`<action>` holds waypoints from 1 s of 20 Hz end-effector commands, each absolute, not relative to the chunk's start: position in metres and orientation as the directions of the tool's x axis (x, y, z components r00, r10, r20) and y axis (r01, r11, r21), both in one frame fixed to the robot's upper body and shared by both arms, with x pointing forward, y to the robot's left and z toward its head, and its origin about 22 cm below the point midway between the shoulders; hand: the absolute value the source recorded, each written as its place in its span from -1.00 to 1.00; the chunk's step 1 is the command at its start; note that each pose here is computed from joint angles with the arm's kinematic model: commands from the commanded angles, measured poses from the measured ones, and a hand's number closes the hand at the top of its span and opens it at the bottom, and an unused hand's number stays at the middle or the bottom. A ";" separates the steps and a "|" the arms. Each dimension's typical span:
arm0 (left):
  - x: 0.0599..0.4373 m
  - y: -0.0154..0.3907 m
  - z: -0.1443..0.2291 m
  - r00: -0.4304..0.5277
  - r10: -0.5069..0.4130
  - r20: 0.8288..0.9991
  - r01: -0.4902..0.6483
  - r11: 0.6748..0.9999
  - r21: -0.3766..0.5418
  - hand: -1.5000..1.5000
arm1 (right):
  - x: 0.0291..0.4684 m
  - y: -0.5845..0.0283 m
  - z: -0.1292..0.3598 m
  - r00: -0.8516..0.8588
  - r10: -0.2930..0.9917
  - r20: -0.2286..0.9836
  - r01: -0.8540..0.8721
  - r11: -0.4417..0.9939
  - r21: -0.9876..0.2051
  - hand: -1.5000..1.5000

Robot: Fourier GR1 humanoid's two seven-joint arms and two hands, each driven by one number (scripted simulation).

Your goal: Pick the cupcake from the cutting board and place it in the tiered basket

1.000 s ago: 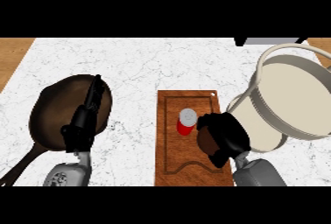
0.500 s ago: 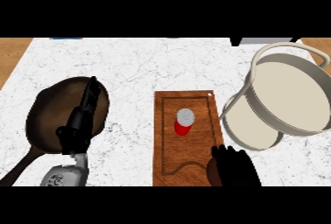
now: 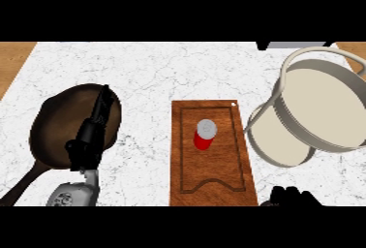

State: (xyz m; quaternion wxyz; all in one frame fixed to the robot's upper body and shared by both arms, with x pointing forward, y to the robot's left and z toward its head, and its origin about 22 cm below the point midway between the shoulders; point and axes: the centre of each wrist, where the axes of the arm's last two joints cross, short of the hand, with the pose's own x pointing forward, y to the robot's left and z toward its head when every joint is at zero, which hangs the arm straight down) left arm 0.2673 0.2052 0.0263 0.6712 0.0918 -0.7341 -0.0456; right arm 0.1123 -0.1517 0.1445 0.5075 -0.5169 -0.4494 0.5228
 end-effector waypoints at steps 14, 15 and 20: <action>0.277 0.193 0.031 -0.094 -0.191 0.977 -0.062 0.981 0.185 0.00 | 0.094 -0.174 0.226 0.082 0.977 0.197 0.164 0.182 -0.970 1.00; 0.273 0.201 0.031 -0.101 -0.177 0.979 -0.041 0.984 0.174 0.00 | 0.102 -0.176 0.226 0.092 0.971 0.223 0.172 0.205 -0.964 1.00; 0.271 0.190 0.040 -0.107 -0.187 0.977 -0.035 0.982 0.184 0.00 | 0.124 -0.173 0.233 0.097 0.970 0.221 0.167 0.203 -0.965 1.00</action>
